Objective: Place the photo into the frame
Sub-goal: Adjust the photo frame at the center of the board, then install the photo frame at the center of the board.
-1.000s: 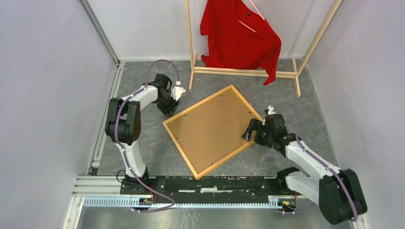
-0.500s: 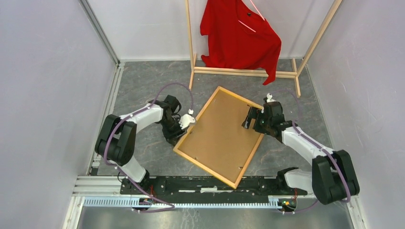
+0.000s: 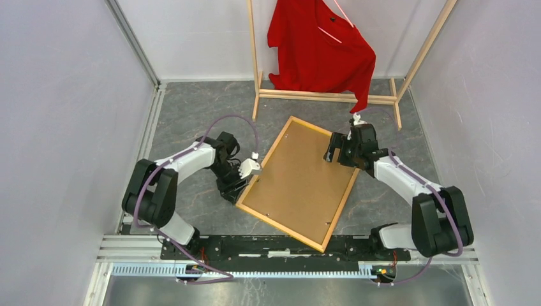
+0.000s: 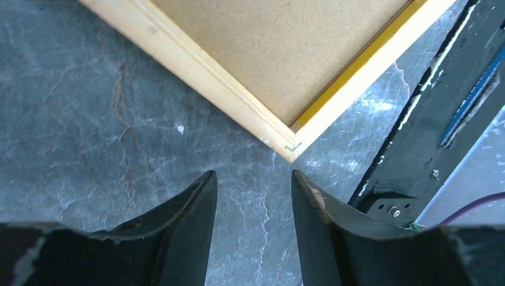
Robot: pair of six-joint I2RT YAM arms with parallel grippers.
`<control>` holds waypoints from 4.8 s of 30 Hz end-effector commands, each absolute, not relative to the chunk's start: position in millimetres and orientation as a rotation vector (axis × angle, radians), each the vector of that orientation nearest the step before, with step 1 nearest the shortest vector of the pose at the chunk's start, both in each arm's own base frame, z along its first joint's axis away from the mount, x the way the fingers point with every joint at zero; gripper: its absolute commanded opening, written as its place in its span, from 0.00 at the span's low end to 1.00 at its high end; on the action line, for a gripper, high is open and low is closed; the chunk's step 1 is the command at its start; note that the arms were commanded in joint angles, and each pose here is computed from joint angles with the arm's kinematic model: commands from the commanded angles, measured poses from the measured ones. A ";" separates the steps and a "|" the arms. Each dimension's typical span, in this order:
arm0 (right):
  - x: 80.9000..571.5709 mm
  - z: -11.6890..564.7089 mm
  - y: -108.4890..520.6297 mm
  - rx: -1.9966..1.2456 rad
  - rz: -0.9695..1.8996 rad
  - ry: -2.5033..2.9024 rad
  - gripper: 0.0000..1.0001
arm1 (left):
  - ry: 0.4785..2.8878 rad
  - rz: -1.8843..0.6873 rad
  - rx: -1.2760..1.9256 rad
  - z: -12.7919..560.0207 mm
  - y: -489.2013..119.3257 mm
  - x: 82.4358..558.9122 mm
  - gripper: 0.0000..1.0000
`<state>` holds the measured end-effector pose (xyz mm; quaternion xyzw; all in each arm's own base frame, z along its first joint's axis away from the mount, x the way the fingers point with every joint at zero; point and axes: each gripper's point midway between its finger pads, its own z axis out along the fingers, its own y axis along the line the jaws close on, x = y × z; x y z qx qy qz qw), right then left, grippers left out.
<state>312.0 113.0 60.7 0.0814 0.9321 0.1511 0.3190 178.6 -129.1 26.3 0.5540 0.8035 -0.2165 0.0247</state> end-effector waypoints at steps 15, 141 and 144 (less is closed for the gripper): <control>255.4 120.0 253.1 -0.071 1.006 2.163 0.75 | 2.472 -1.083 1.263 51.1 -179.8 251.4 0.46; 266.1 25.4 394.6 -0.219 0.915 2.270 0.11 | 2.519 -1.019 1.301 17.5 -163.7 229.1 0.33; 269.3 24.9 392.7 -0.218 0.893 2.265 0.10 | 2.516 -1.021 1.301 18.1 -164.1 229.3 0.33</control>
